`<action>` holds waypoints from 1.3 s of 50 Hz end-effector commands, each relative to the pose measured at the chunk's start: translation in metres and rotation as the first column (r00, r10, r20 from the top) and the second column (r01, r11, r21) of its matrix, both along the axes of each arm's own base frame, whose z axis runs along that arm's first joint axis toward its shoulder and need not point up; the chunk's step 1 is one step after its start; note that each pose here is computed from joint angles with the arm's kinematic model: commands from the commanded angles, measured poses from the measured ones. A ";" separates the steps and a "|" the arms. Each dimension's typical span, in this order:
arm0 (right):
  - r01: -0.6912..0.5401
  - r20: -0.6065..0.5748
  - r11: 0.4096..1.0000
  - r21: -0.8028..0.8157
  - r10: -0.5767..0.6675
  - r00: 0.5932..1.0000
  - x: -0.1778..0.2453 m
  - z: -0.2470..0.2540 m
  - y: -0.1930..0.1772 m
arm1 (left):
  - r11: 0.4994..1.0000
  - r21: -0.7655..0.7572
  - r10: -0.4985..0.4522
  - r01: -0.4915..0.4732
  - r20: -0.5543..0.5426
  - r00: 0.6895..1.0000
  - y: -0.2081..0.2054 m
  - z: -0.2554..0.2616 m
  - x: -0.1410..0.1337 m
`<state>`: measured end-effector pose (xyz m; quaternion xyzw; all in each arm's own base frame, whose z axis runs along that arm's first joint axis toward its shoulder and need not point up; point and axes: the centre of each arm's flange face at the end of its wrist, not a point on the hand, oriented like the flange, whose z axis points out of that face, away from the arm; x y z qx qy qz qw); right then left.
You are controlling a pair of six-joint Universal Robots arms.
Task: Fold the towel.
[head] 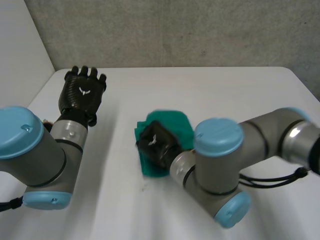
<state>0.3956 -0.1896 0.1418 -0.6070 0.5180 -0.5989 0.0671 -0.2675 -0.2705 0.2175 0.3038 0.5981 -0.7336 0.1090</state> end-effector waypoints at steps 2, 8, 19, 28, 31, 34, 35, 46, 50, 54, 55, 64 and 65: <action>0.025 -0.037 1.000 -0.011 -0.026 0.999 -0.005 -0.009 -0.001 | 0.997 -0.020 -0.075 0.073 -0.170 0.983 0.006 0.027 -0.019; 0.208 0.237 0.968 0.137 -0.236 0.942 -0.046 0.062 -0.038 | 0.989 0.022 -0.137 0.148 -0.253 0.958 0.011 0.029 -0.042; 0.350 0.344 0.843 0.410 -0.498 0.796 -0.096 0.067 -0.079 | 0.902 0.274 -0.192 0.334 -0.438 0.878 0.037 -0.007 -0.097; 0.376 0.244 0.792 0.481 -0.533 0.810 -0.095 0.043 -0.085 | 0.840 0.464 -0.103 0.280 -0.370 0.923 0.042 -0.056 -0.102; 0.380 0.219 0.781 0.495 -0.536 0.815 -0.091 0.035 -0.089 | 0.854 0.469 -0.054 0.226 -0.352 0.934 0.038 -0.059 -0.095; 0.383 0.183 0.765 0.518 -0.536 0.824 -0.087 0.025 -0.092 | 0.863 0.484 0.016 0.146 -0.315 0.949 0.026 -0.065 -0.080; 0.383 0.174 0.761 0.523 -0.535 0.827 -0.085 0.022 -0.093 | 0.863 0.489 0.028 0.129 -0.301 0.953 0.024 -0.067 -0.076; 0.388 0.036 0.711 0.586 -0.501 0.865 -0.063 -0.017 -0.087 | 0.825 0.563 0.019 0.051 -0.119 0.993 0.040 -0.098 -0.055; 0.391 0.032 0.708 0.588 -0.504 0.863 -0.063 -0.018 -0.088 | 0.825 0.562 0.017 0.053 -0.119 0.993 0.041 -0.097 -0.054; 0.397 0.035 0.707 0.586 -0.511 0.859 -0.066 -0.015 -0.090 | 0.832 0.551 0.013 0.061 -0.130 0.991 0.041 -0.091 -0.055; 0.397 0.038 0.707 0.585 -0.513 0.857 -0.066 -0.014 -0.090 | 0.835 0.547 0.012 0.064 -0.134 0.991 0.040 -0.089 -0.055; 0.349 0.220 0.792 0.501 -0.507 0.833 -0.069 0.065 -0.088 | 0.899 0.425 -0.006 0.108 -0.234 0.972 0.037 -0.027 -0.055; 0.344 0.250 0.805 0.483 -0.504 0.827 -0.070 0.076 -0.088 | 0.907 0.406 -0.008 0.112 -0.250 0.968 0.037 -0.018 -0.054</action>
